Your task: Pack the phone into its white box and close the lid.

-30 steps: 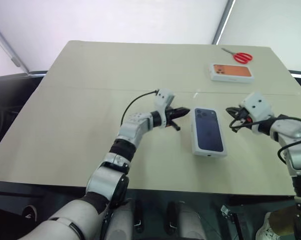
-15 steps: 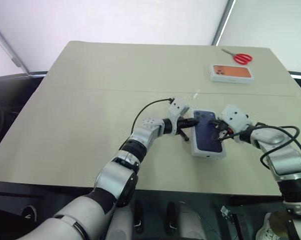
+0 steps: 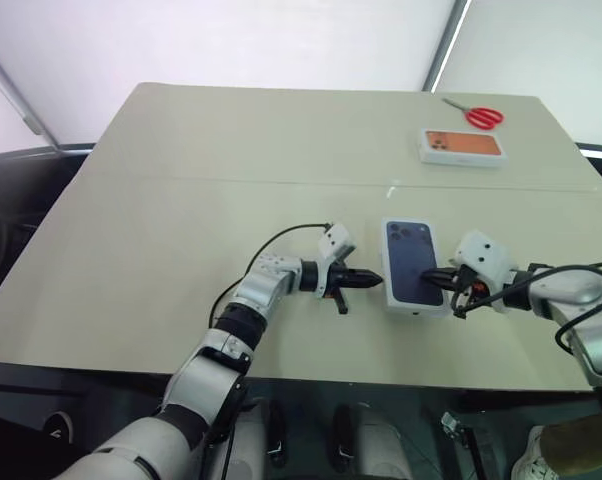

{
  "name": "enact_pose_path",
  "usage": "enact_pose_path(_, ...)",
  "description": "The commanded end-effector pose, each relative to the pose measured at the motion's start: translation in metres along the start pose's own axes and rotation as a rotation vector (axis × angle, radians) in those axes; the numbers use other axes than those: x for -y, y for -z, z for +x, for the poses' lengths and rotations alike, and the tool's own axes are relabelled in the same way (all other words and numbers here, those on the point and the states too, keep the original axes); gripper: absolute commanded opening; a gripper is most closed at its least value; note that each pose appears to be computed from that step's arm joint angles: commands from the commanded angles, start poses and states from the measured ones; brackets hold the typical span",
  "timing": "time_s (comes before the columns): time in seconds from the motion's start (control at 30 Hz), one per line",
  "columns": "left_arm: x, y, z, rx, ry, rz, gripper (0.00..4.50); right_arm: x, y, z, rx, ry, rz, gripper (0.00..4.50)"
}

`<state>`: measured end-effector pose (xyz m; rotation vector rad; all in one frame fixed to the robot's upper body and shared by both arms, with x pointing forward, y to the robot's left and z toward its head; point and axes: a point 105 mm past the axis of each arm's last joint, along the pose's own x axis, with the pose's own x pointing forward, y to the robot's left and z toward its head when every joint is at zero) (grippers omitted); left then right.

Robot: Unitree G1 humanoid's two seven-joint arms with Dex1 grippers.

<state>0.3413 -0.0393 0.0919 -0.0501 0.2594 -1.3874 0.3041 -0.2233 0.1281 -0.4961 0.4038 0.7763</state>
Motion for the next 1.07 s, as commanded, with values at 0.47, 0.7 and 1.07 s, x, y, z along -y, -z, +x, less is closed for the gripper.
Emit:
enact_pose_path(0.47, -0.046, -0.064, -0.163, 0.119, -0.367, 0.17, 4.46, 0.026, -0.056, -0.004, 0.318, -0.021, -0.032, 4.5)
enact_pose_path(0.7, -0.027, -0.046, -0.23, 0.069, -0.443, 0.171, 4.46, 0.033, -0.037, -0.032, 0.306, -0.057, -0.021, 4.5)
enact_pose_path(1.07, -0.007, -0.021, -0.283, 0.01, -0.634, 0.144, 4.46, 0.035, 0.002, -0.047, 0.24, -0.031, 0.016, 4.5)
